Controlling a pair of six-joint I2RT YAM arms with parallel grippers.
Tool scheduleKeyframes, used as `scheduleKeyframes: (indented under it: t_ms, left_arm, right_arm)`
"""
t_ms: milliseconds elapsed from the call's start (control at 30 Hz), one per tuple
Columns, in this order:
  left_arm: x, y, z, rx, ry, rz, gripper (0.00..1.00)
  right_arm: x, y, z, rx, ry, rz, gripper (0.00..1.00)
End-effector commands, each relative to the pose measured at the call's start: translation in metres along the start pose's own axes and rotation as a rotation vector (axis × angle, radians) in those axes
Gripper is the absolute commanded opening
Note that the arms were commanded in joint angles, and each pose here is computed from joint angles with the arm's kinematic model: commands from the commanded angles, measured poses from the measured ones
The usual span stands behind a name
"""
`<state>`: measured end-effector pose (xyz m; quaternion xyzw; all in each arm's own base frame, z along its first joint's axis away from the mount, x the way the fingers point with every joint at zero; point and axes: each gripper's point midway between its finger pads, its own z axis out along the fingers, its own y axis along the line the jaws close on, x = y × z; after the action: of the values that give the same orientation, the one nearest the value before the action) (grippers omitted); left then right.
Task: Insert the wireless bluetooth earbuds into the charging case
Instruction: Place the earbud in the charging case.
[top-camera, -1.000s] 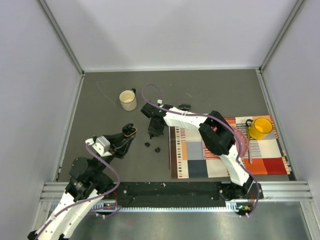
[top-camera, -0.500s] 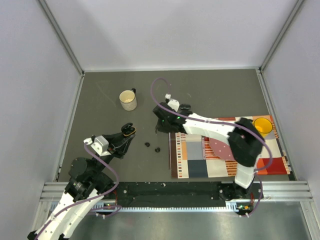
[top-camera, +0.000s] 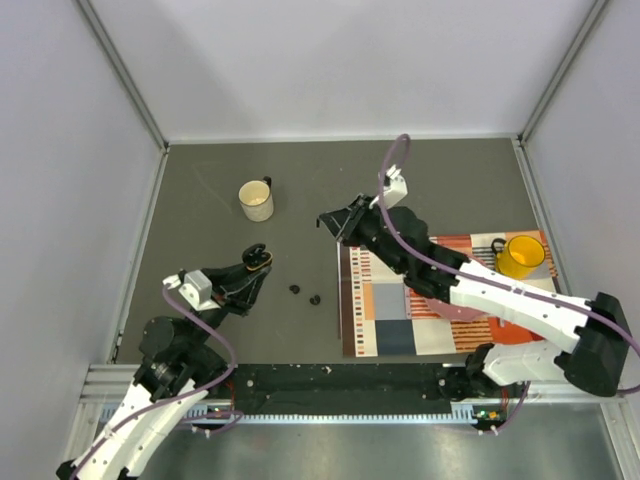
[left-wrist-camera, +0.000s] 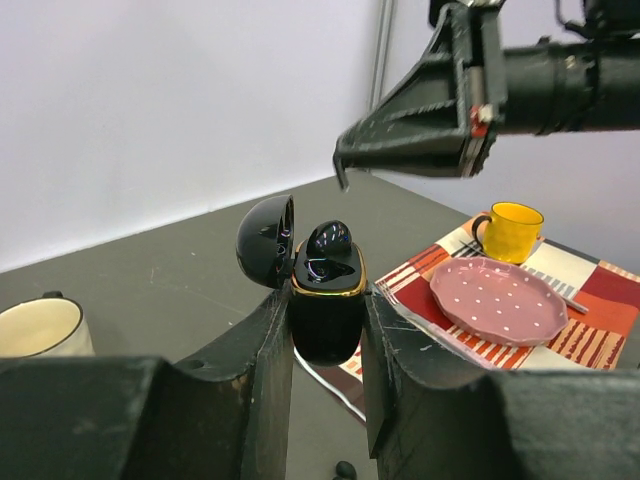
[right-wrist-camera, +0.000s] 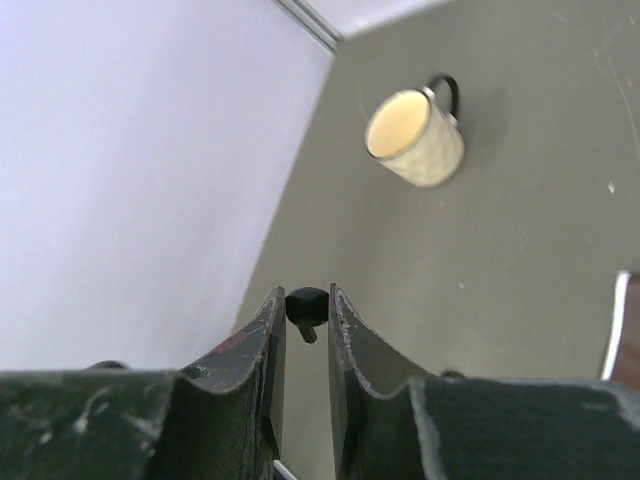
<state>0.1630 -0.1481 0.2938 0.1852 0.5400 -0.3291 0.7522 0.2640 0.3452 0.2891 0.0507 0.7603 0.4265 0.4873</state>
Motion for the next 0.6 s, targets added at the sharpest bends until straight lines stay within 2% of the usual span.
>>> scheduleKeyframes:
  t_ms: [0,133,333,567]
  left_arm:
    - [-0.054,-0.009,-0.018,0.028,-0.25,-0.014,0.0]
    - [-0.054,-0.01,-0.017,0.036,-0.26,-0.016,0.0]
    - [-0.051,-0.018,-0.013,0.086,-0.254,0.008,0.0]
    - [-0.052,-0.021,-0.01,0.112,-0.273,0.025,0.0]
  right_arm:
    - [-0.046,0.056,-0.026,-0.228,-0.142,-0.029,0.0]
    - [-0.054,0.089,-0.044,-0.386,-0.176,-0.088,0.0]
    - [-0.042,0.141,-0.069,-0.605,-0.196,-0.211,0.0]
    - [-0.009,0.17,-0.075,-0.719,-0.119,-0.279,0.0]
